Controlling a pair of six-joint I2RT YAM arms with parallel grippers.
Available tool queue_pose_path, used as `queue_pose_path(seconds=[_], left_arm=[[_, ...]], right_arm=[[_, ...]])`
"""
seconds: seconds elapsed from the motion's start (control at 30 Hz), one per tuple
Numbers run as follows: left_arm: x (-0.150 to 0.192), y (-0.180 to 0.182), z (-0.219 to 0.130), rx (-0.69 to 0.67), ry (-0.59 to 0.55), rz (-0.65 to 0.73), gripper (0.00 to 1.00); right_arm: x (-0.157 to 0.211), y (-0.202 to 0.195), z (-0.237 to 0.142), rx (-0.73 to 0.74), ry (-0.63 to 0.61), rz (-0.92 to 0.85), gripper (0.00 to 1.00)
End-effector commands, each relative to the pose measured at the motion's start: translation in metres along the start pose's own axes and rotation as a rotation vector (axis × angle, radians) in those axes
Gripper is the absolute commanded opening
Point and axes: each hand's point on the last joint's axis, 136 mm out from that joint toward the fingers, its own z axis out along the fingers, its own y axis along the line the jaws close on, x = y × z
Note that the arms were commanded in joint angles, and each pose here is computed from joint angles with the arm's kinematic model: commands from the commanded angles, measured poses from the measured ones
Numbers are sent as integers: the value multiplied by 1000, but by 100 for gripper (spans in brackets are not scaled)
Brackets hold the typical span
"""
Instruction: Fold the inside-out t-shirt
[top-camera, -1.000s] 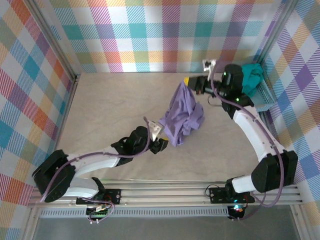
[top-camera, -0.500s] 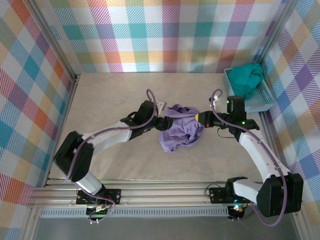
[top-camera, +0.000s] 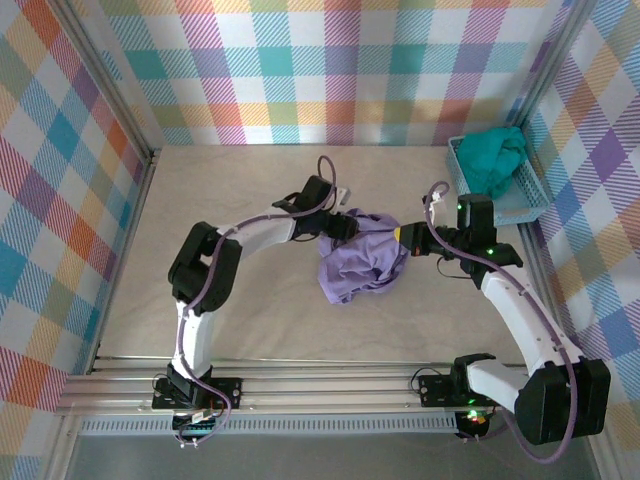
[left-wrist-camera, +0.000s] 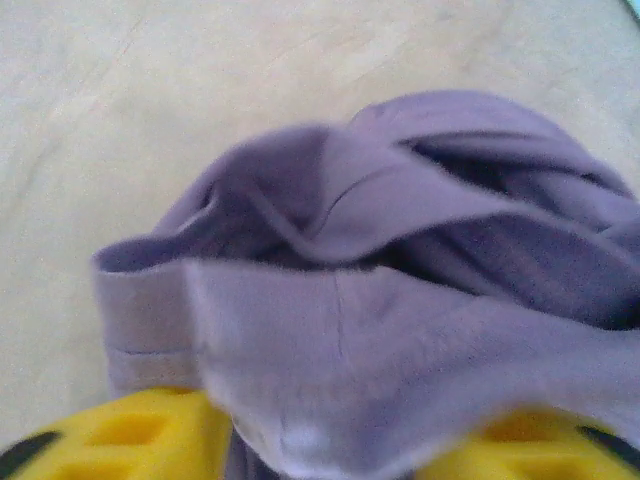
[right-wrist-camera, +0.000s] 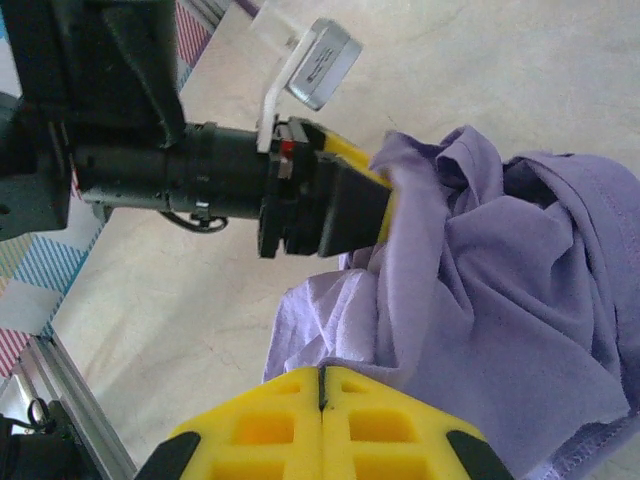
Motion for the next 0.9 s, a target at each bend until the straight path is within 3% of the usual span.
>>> queue_pose_path(seconds=[0.0, 0.07, 0.17, 0.37, 0.6, 0.73, 0.87], left_arm=[[-30, -14, -2, 94, -51, 8, 28], [-47, -12, -13, 104, -89, -2, 12], [-73, -7, -49, 99, -183, -13, 0], [-112, -22, -182, 53, -409, -1, 0], [-119, -48, -319, -15, -638, 18, 0], [-114, -53, -351, -24, -689, 23, 0], [-105, -30, -336, -129, -645, -8, 0]], right_arm=[[-17, 4, -2, -15, -48, -31, 0], [-27, 6, -4, -8, -68, -52, 0], [-45, 13, -11, -12, -114, -90, 0], [-89, 46, -30, -91, -232, -187, 0], [-128, 91, -48, -260, -321, -252, 0], [-133, 89, -43, -265, -321, -238, 0], [-117, 64, -22, -207, -268, -198, 0]])
